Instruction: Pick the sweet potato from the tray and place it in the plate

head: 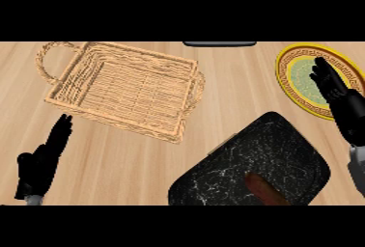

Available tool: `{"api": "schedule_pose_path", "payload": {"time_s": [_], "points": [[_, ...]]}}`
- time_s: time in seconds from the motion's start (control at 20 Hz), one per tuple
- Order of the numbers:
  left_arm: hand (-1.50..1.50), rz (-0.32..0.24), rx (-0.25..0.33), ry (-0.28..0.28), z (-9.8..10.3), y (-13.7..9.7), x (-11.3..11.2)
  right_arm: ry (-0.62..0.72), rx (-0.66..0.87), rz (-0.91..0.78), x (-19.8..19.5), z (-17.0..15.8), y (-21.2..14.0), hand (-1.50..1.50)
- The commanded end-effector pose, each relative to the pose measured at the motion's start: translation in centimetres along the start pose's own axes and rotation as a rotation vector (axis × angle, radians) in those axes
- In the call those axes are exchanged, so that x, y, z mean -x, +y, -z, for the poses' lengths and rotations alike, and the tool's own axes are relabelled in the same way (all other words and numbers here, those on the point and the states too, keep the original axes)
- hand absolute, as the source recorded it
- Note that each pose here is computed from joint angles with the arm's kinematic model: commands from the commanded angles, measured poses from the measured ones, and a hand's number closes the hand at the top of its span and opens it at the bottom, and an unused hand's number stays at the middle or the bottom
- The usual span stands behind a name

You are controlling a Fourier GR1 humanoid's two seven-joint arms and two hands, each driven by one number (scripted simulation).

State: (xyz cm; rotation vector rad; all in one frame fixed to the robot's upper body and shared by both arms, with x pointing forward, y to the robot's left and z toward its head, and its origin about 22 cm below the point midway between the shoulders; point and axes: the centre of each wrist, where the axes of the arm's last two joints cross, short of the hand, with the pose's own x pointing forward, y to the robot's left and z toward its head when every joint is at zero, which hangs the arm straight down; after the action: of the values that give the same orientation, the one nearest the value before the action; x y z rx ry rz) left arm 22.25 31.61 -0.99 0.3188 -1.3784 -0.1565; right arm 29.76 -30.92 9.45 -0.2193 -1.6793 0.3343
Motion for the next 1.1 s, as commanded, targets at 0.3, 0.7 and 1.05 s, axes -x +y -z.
{"api": "schedule_pose_path", "payload": {"time_s": [0.3,0.7,1.05], "points": [[0.0,-0.2,0.124,0.157,-0.4,-5.4,0.8,-0.496,-0.372,-0.629,-15.1,2.1,-2.0,1.5],[0.0,-0.278,0.156,0.203,-0.1,-6.6,0.2,-0.577,-0.344,-0.096,-5.2,-0.4,-1.7,-1.5],[0.0,-0.288,0.158,0.207,-0.5,-8.0,0.5,-0.529,-0.53,-0.41,-9.1,-1.5,-5.4,-1.5]]}}
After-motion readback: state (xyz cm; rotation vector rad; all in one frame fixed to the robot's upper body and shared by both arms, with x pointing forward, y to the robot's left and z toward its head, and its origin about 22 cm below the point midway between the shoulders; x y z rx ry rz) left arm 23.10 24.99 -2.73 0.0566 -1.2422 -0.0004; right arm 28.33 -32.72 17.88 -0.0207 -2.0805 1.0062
